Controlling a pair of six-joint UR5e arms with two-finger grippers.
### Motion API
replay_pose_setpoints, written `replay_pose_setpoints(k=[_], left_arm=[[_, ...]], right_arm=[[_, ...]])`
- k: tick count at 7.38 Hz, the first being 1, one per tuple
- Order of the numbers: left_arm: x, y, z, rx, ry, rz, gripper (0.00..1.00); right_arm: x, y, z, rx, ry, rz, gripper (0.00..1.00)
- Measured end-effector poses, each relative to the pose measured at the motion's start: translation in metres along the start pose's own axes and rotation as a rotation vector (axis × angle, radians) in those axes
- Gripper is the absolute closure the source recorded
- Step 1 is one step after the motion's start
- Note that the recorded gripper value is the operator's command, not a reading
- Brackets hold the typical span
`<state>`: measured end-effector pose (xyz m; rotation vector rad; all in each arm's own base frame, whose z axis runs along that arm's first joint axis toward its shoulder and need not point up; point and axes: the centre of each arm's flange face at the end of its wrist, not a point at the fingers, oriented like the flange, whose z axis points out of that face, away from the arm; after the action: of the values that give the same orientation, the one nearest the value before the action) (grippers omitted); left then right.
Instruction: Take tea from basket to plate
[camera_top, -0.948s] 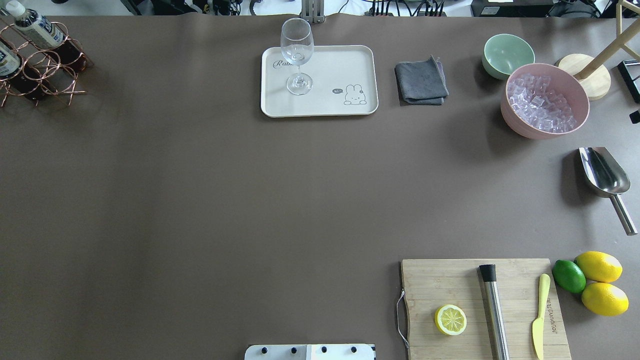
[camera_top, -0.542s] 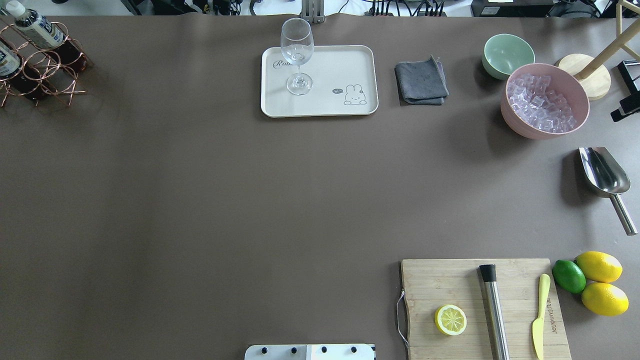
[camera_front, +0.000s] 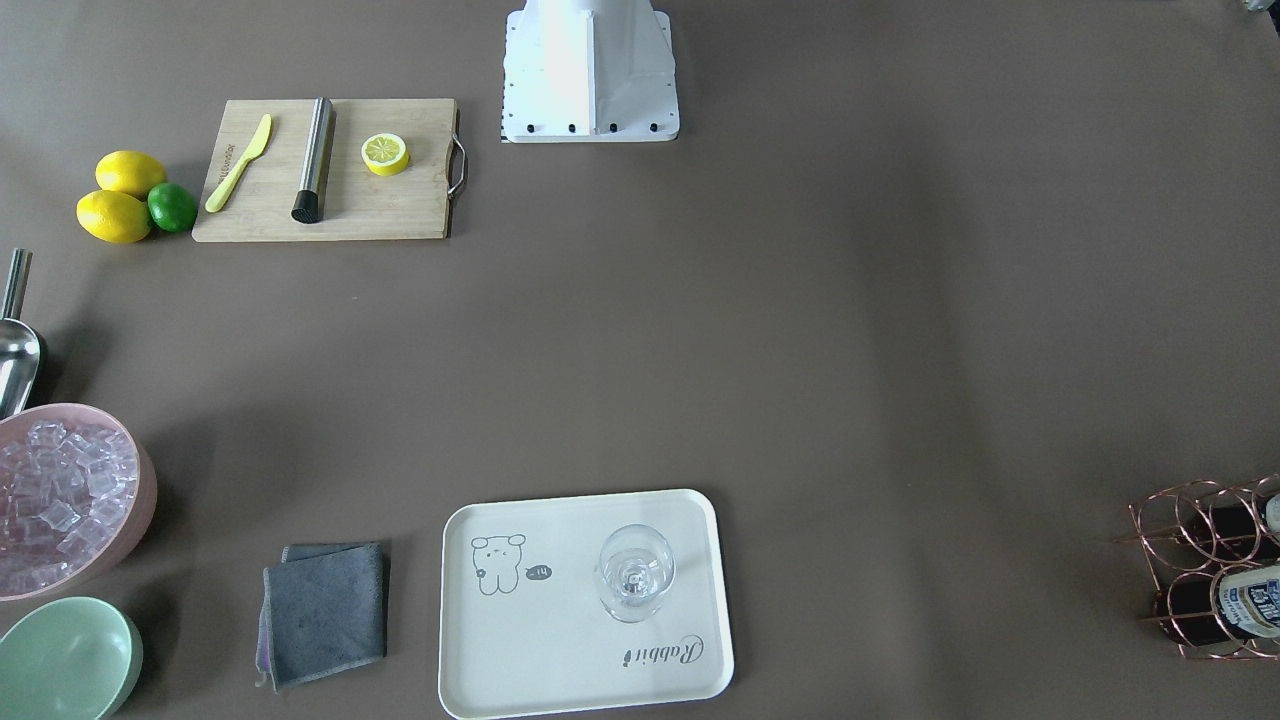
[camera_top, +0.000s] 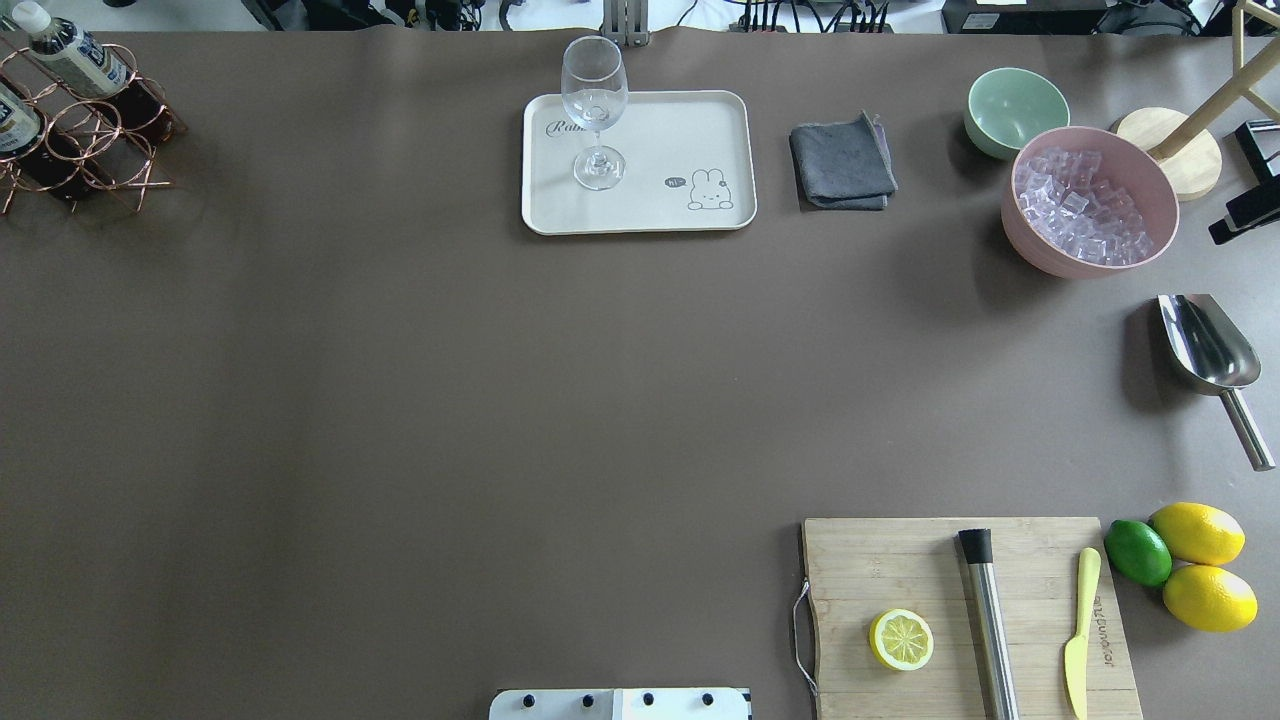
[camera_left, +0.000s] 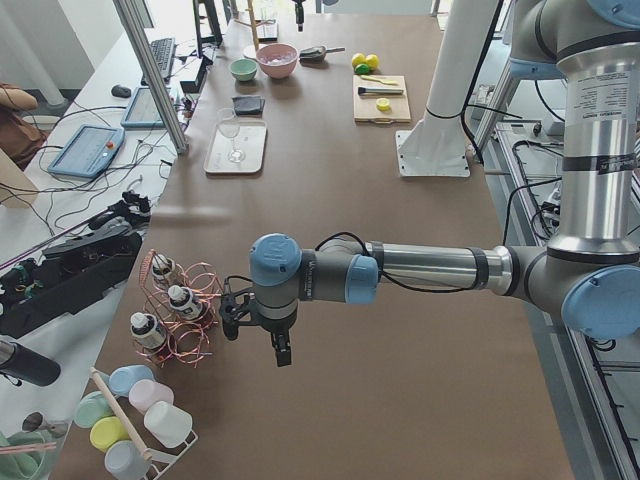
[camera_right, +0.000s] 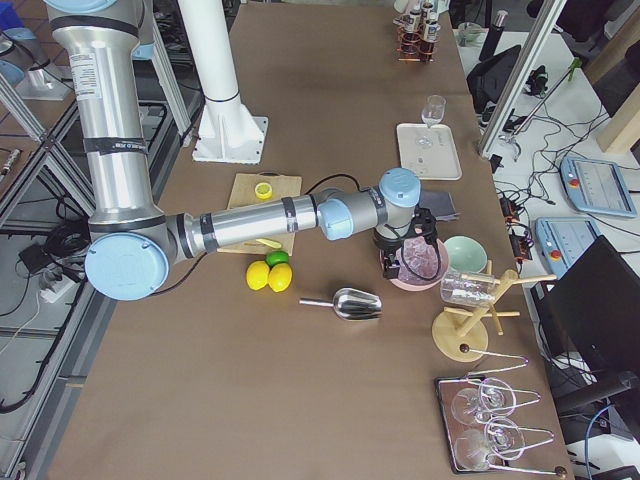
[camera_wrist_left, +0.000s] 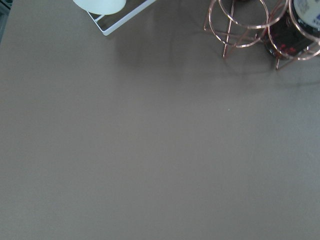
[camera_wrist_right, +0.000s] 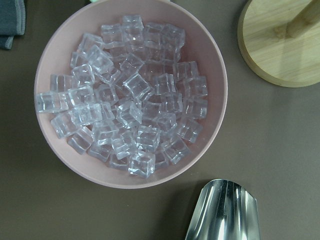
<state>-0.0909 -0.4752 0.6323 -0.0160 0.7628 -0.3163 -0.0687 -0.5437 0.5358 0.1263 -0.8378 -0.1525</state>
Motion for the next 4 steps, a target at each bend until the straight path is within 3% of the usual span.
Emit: replay_pose_setpoints(k=[2,4], left_arm=[[0.025,-0.049,-0.010,0.024,0.010,-0.219,0.02],[0.054,-0.083,-0.029,0.055,0.036,-0.531,0.02]], right_arm=[[-0.002,0.000,0.001,-0.003,-0.001,-0.002,0.00],[-0.008,-0.001,0.002,-0.001,-0.010,-0.019,0.00]])
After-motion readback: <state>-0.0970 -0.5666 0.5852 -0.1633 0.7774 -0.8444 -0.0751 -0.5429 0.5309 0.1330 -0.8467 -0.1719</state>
